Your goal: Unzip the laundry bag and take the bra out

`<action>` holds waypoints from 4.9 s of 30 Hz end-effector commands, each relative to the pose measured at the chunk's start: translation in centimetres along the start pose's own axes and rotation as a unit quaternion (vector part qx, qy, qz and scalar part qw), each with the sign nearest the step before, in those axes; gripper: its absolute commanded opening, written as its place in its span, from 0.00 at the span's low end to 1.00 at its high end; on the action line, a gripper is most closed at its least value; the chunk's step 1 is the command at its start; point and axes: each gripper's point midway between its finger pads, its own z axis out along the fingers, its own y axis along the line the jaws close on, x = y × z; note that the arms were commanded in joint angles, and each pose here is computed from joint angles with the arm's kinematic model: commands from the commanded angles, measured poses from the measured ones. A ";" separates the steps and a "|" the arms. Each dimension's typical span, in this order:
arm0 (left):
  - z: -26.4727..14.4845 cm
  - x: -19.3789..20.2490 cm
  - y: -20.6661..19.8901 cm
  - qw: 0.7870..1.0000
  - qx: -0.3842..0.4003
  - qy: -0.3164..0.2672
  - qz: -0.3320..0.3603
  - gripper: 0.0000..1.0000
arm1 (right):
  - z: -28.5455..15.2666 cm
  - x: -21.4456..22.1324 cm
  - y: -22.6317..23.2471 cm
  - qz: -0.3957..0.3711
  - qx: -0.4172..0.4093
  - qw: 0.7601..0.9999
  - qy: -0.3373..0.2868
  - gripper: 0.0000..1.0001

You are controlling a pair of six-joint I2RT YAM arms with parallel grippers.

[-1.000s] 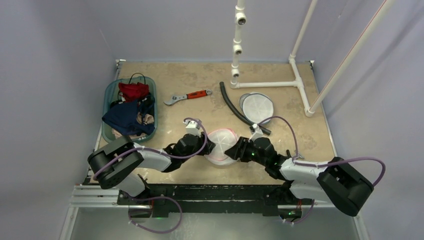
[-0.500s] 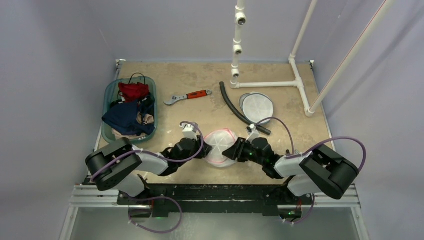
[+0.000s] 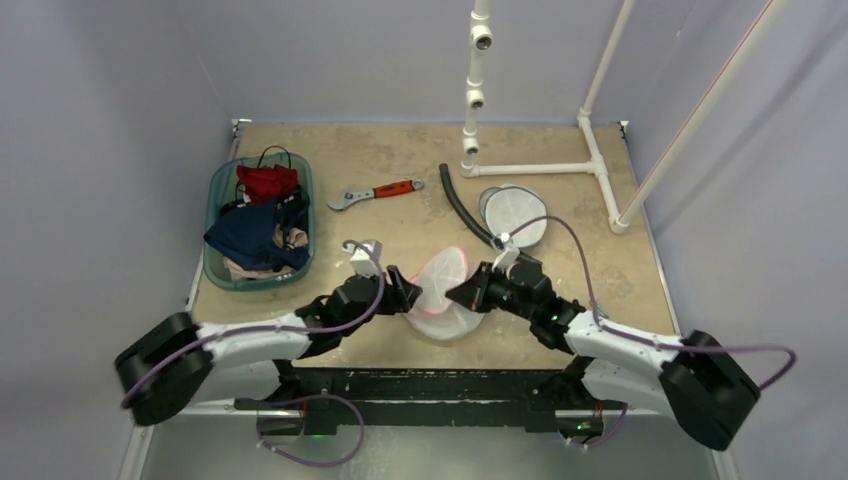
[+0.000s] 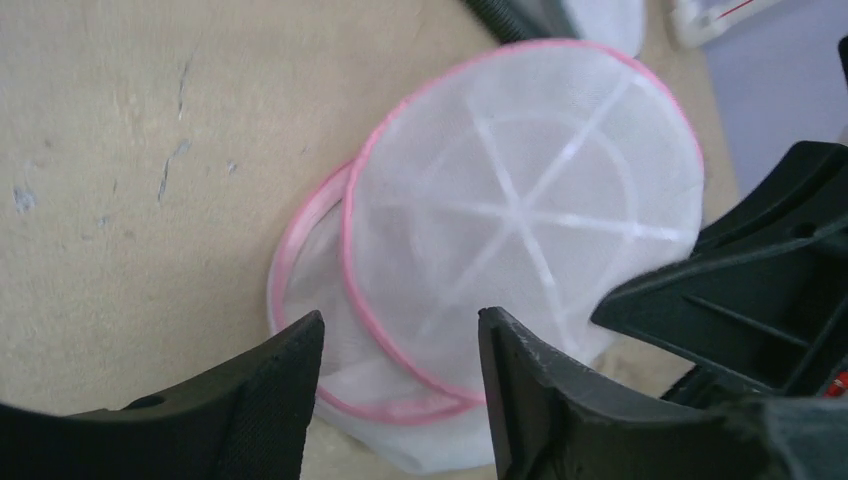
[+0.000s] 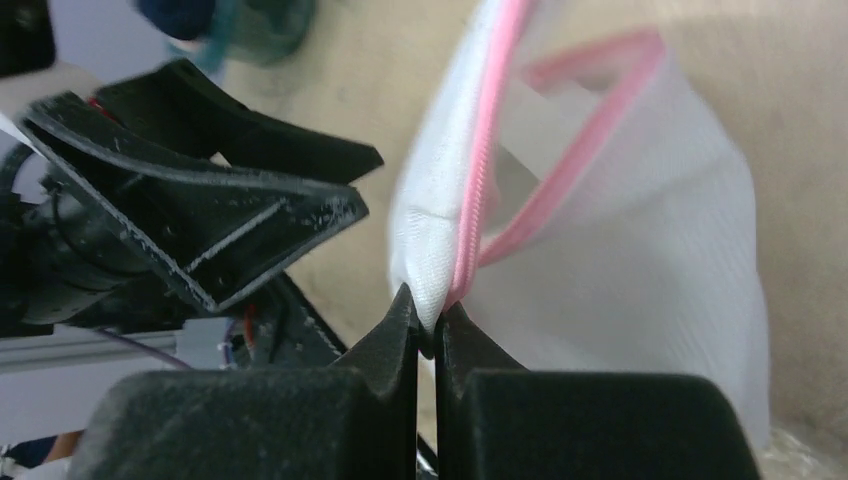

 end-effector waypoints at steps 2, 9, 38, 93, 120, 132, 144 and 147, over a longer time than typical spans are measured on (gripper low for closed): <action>-6.1 -9.7 -3.8 0.994 0.000 -0.110 -0.002 0.65 | -2.7 -8.2 8.7 -0.137 -0.039 0.987 -0.073 0.00; -15.9 -19.2 -5.0 0.973 -0.012 -0.230 -0.007 0.88 | -7.1 -14.6 24.9 -0.249 -0.229 0.936 -0.096 0.00; -9.1 -10.2 -3.2 0.994 -0.007 -0.097 0.042 0.85 | -3.3 1.4 4.5 -0.108 -0.141 0.984 0.026 0.00; -3.4 0.2 6.7 0.985 -0.142 -0.011 -0.097 0.24 | -0.7 -0.2 5.0 -0.078 -0.227 0.970 0.029 0.00; -9.4 -10.6 1.8 0.985 -0.146 -0.089 -0.009 0.59 | -2.0 -5.0 1.5 -0.140 0.005 0.990 -0.011 0.83; -4.2 -6.4 -12.2 0.982 0.181 0.021 -0.047 0.28 | -3.7 -7.7 1.7 -0.131 0.044 0.987 -0.079 0.52; 1.1 1.8 -3.3 0.997 0.013 0.076 -0.008 0.19 | -3.3 -5.7 0.6 -0.113 0.027 0.991 -0.063 0.51; 1.2 2.5 -1.2 0.997 -0.018 0.072 -0.009 0.18 | -3.5 -5.6 0.7 -0.114 0.025 0.991 -0.063 0.51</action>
